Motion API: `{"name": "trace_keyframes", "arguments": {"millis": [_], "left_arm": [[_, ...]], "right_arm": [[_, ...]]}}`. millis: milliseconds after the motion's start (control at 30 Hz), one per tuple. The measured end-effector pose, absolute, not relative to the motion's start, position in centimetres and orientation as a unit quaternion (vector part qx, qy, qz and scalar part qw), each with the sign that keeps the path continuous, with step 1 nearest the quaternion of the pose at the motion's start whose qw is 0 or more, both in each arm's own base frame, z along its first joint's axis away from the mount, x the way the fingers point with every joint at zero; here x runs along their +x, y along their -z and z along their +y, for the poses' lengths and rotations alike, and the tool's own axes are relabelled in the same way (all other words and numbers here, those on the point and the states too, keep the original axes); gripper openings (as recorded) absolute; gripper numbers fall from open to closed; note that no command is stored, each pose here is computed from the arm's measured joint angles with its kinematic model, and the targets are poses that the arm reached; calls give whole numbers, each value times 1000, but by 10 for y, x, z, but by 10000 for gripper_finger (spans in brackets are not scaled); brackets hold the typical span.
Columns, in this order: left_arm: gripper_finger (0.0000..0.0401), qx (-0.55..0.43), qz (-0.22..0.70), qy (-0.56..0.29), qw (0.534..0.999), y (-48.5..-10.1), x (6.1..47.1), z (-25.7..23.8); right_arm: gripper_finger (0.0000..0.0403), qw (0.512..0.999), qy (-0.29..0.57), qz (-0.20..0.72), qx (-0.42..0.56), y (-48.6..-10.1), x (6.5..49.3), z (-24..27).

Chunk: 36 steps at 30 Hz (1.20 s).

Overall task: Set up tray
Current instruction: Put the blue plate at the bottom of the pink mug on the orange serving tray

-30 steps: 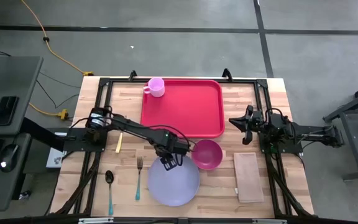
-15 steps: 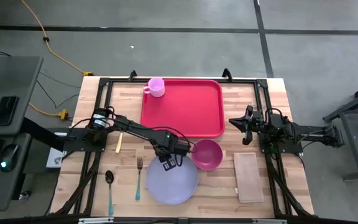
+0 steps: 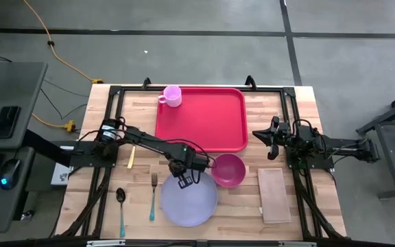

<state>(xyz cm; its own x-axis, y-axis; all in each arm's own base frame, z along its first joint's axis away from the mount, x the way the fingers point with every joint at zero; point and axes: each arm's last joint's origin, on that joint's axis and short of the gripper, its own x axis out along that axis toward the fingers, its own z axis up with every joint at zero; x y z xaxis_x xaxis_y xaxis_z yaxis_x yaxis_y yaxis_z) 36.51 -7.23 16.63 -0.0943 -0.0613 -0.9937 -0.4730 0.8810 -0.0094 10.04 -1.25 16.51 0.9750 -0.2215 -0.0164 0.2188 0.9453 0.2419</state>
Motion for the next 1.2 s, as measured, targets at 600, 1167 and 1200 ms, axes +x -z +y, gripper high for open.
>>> {"name": "trace_keyframes", "arguments": {"millis": [600, 1167, 1200], "left_arm": [[12, -202, 722, -150, 644, -204, 346, -70], [12, -288, 702, -139, 637, -284, 295, -63], [12, -297, 699, -137, 636, -288, 292, -63]], "right_arm": [[0, 986, 112, -6, 122, -165, 100, -13], [0, 985, 112, -7, 129, -165, 100, -13], [0, 985, 112, -7, 130, -165, 100, -13]]}}
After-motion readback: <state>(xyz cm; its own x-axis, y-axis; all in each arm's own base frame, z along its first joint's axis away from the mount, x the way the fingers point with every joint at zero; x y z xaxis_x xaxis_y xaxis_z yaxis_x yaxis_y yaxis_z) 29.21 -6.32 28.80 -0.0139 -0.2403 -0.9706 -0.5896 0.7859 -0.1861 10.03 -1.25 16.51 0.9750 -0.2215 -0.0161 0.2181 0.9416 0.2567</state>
